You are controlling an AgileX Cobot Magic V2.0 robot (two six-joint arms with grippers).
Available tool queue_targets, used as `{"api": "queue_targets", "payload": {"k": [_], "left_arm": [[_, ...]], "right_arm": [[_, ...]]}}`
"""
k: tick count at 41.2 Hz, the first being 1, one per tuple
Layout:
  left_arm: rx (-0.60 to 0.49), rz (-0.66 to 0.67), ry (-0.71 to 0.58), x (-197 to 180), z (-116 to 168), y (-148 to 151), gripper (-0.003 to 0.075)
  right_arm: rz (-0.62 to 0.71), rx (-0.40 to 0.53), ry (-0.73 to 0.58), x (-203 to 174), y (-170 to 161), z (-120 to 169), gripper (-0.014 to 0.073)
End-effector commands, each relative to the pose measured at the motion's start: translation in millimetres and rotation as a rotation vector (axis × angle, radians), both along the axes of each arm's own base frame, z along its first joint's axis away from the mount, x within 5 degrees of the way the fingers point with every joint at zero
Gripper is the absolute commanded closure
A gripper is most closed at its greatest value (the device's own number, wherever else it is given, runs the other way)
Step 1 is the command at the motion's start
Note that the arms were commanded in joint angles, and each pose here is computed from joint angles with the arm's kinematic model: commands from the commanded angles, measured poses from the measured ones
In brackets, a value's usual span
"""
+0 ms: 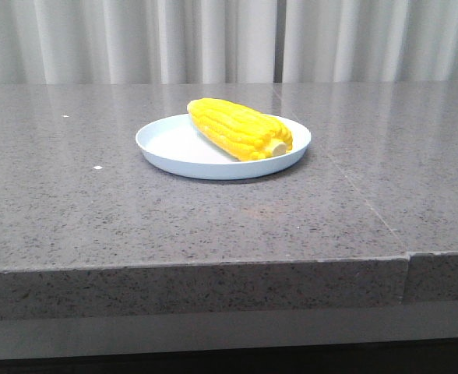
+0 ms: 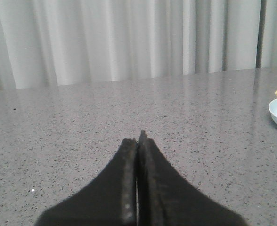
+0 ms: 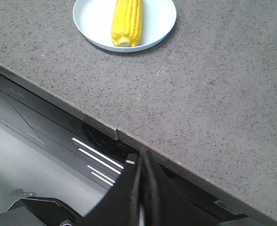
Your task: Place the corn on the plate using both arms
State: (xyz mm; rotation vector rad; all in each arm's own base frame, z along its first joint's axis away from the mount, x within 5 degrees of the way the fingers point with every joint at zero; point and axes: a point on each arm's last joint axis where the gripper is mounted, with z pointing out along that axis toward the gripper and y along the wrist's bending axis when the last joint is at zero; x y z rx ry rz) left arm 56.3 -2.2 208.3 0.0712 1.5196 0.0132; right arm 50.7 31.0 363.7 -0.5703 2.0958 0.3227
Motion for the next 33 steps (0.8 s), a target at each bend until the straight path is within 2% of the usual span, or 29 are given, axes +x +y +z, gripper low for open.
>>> {"api": "queue_targets", "payload": {"k": [1,21,26,33], "left_arm": [[-0.029,-0.001,-0.107,-2.4,8.4,0.2,0.0740],[-0.029,-0.001,-0.107,-2.4,8.4,0.2,0.0740],[-0.029,-0.001,-0.107,-2.4,8.4,0.2,0.0740],[-0.029,-0.001,-0.107,-2.4,8.4,0.2,0.0740]], "right_arm": [[0.001,0.026,-0.071,2.4,0.8,10.6,0.0715],[-0.016,0.031,-0.082,1.0,-1.2,4.5,0.0715],[-0.120,0.073,-0.191,3.4,-7.4,-10.5,0.0715],[-0.289,0.136,-0.372,3.4,-17.4,-53.3,0.0715]]}}
